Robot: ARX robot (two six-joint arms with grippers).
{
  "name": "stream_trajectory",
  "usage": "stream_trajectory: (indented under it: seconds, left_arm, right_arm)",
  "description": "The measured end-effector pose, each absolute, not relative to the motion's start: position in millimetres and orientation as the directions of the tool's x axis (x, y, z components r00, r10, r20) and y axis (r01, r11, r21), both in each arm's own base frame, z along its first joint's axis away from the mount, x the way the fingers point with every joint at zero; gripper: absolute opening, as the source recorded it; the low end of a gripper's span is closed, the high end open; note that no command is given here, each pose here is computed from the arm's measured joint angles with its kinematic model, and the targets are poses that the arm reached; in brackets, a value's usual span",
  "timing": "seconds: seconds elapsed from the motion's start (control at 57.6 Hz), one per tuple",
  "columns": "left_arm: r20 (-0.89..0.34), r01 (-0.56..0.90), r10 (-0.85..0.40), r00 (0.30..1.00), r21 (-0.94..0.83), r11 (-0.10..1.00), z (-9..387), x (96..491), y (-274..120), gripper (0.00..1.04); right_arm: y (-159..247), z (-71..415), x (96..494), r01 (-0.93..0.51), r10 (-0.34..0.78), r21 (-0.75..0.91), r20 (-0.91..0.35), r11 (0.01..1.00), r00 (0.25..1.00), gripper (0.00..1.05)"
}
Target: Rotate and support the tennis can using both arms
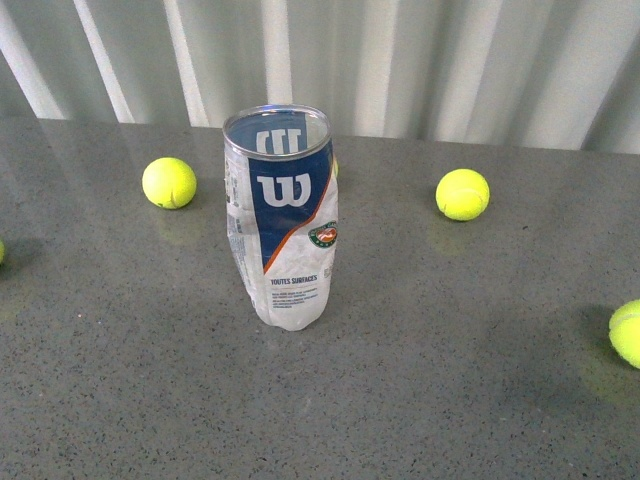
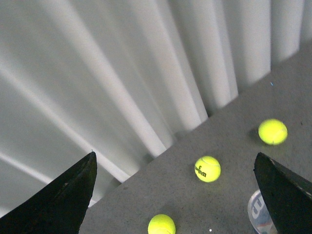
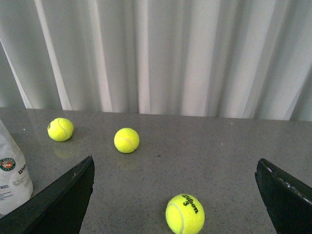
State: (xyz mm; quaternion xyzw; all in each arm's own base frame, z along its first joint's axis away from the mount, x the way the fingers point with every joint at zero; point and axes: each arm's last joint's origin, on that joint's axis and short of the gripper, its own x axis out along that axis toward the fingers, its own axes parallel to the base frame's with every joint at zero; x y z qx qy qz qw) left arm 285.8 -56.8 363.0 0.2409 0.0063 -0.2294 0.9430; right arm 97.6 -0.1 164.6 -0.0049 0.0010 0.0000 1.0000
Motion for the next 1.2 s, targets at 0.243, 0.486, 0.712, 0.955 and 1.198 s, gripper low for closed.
stream_trajectory:
  seconds: [0.243,0.486,0.712,0.955,1.198]
  left_arm:
    - [0.029,0.003,-0.006,1.0,0.095,0.995,346.4,241.3,-0.6,0.72]
    - [-0.004,-0.001,0.001,1.0,0.015,1.0,269.1,198.3,0.1,0.23]
    - [-0.005,-0.002,0.002,1.0,0.001,1.0,230.1,171.4,0.1,0.04]
    - [-0.009,0.0,0.0,1.0,0.001,1.0,206.7,153.4,0.0,0.04]
    - [-0.002,0.0,0.0,1.0,0.001,1.0,191.7,139.0,0.0,0.04]
  right_arm:
    - [-0.1,164.6,97.6,0.001,-0.001,-0.01,-0.002,1.0,1.0,0.97]
    - [-0.1,164.6,97.6,0.0,0.0,-0.01,-0.002,1.0,1.0,0.97]
    - [-0.1,164.6,97.6,0.0,0.0,-0.01,-0.002,1.0,1.0,0.97]
    - [-0.1,164.6,97.6,0.0,0.0,-0.01,-0.002,1.0,1.0,0.97]
    - [-0.1,164.6,97.6,0.0,0.0,-0.01,-0.002,1.0,1.0,0.97]
